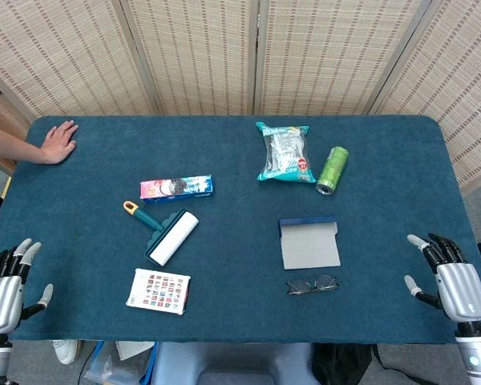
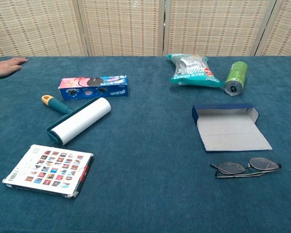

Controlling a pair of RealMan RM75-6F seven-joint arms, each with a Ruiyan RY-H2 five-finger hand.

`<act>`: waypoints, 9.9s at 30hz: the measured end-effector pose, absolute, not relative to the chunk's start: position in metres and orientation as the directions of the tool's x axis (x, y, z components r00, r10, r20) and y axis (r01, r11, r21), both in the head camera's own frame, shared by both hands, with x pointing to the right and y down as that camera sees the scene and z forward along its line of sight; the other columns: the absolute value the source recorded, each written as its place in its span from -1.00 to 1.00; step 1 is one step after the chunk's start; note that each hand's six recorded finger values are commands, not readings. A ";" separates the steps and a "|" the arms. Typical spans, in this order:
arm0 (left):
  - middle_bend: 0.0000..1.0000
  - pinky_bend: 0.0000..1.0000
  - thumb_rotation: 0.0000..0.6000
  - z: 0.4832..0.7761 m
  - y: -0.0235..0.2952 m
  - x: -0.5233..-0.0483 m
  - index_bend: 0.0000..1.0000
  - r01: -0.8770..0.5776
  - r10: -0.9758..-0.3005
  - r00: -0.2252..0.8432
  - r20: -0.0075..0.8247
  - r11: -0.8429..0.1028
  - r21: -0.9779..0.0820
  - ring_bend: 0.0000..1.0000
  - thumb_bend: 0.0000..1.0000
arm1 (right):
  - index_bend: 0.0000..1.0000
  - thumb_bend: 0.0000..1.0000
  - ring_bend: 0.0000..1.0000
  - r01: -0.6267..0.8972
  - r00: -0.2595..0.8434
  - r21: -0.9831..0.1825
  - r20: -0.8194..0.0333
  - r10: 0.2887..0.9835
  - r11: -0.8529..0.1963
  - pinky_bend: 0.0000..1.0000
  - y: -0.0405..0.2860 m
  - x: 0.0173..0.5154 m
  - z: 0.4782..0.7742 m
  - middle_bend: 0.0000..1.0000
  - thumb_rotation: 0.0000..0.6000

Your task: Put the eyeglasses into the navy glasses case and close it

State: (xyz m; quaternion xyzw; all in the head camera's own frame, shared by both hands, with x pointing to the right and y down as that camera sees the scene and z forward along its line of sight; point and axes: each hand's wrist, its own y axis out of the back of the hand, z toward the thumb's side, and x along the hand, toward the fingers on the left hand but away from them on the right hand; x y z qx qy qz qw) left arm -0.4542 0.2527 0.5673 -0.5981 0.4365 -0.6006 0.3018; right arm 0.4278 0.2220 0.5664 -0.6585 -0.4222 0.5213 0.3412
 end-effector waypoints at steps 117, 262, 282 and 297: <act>-0.89 -1.00 1.00 0.570 0.270 -0.475 -0.81 -0.181 -0.874 -0.148 0.462 -0.435 -0.882 -0.87 -0.29 | -0.70 -0.32 -0.92 -0.086 0.326 -0.790 -0.598 0.732 -0.607 -0.76 0.146 0.267 0.725 -0.74 1.00; -0.89 -1.00 1.00 0.574 0.279 -0.486 -0.81 -0.178 -0.860 -0.188 0.475 -0.445 -0.877 -0.87 -0.29 | -1.00 -0.91 -1.00 -0.185 0.275 -0.758 -0.650 0.708 -0.625 -0.90 0.083 0.248 0.747 -1.00 1.00; -0.89 -1.00 1.00 0.574 0.278 -0.480 -0.81 -0.189 -0.866 -0.162 0.474 -0.444 -0.876 -0.87 -0.29 | -1.00 -0.87 -1.00 -0.134 0.388 -0.820 -0.560 0.732 -0.556 -0.90 0.147 0.274 0.703 -1.00 1.00; -0.89 -1.00 1.00 0.575 0.281 -0.481 -0.81 -0.190 -0.861 -0.167 0.481 -0.450 -0.873 -0.87 -0.29 | -1.00 -0.88 -1.00 -0.148 0.381 -0.792 -0.599 0.705 -0.593 -0.95 0.178 0.286 0.722 -1.00 1.00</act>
